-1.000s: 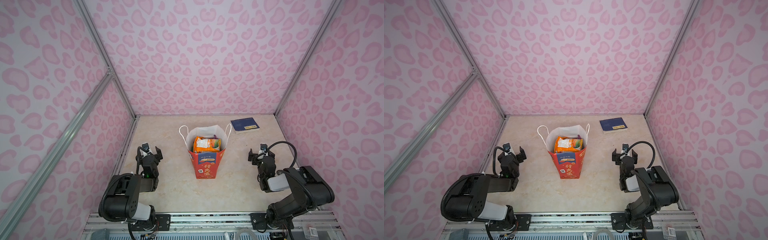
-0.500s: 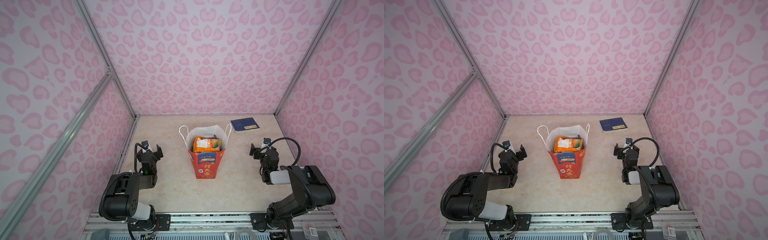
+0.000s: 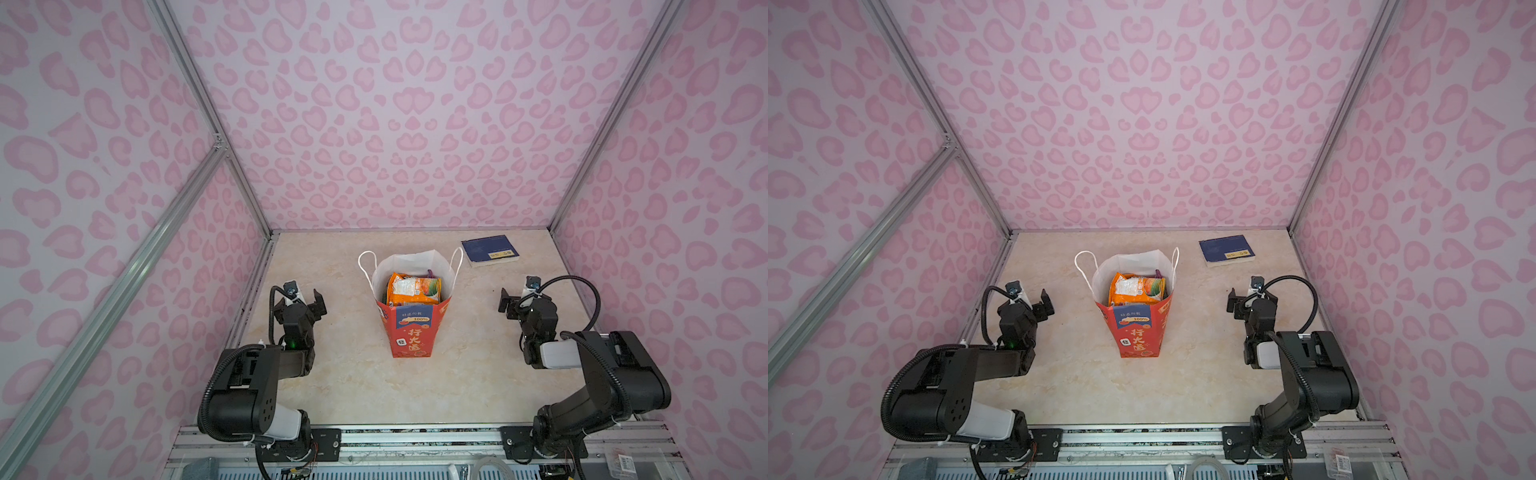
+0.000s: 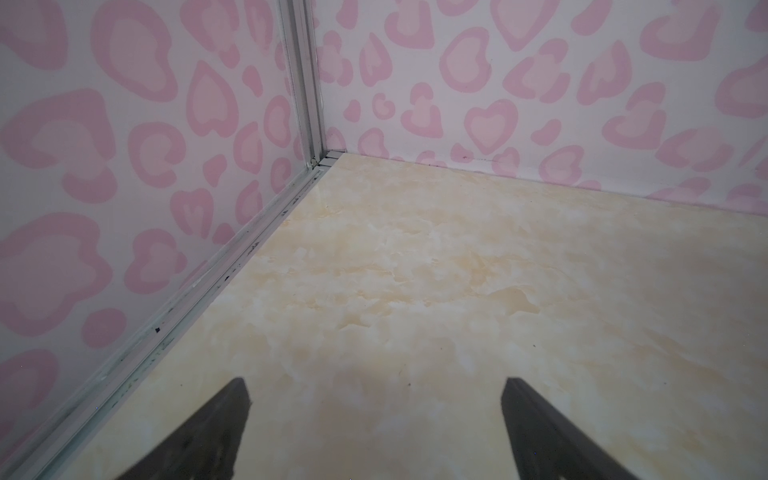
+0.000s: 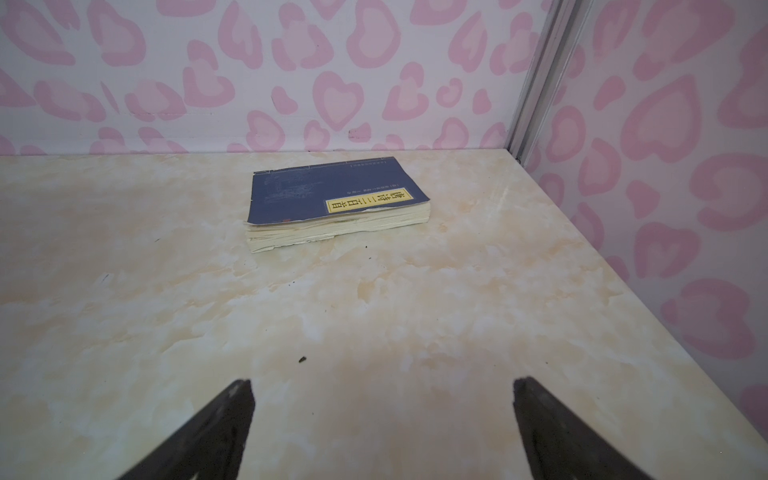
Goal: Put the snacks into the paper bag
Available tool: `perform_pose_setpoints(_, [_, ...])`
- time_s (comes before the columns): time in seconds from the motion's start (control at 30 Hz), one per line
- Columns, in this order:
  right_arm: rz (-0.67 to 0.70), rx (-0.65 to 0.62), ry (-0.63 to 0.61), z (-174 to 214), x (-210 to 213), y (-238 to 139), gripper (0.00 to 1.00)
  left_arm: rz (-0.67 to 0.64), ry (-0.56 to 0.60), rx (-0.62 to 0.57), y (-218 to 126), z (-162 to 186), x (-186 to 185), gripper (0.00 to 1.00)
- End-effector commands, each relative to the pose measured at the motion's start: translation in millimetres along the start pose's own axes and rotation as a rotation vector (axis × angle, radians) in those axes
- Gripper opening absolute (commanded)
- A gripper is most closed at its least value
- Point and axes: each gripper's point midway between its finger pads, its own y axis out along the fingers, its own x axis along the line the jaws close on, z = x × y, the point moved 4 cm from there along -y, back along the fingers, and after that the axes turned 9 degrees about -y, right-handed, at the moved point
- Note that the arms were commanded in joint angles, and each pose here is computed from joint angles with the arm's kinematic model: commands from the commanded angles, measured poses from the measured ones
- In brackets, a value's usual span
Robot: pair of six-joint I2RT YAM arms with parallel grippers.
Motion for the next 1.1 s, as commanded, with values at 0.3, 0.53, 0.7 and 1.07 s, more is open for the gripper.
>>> perform_pose_setpoints(0.3, [0.002,-0.013,0.006,-2.4,0.4,-0.3,1.00,0.005,-0.009,-0.024,0.8,-6.5,-2.0,0.97])
perform_pose_setpoints(0.53, [0.002,-0.012,0.004,-2.1,0.9,-0.3,1.00,0.006,-0.009,-0.023,0.9,-6.1,-2.0,0.97])
perform_pose_setpoints(0.7, [0.003,-0.014,0.004,-2.7,0.9,-0.4,1.00,0.006,-0.009,-0.022,0.9,-6.0,-2.0,0.97])
perform_pose_setpoints(1.07, [0.002,-0.010,0.004,-2.4,1.1,0.1,1.00,0.018,-0.011,-0.012,2.6,-5.6,-2.5,0.97])
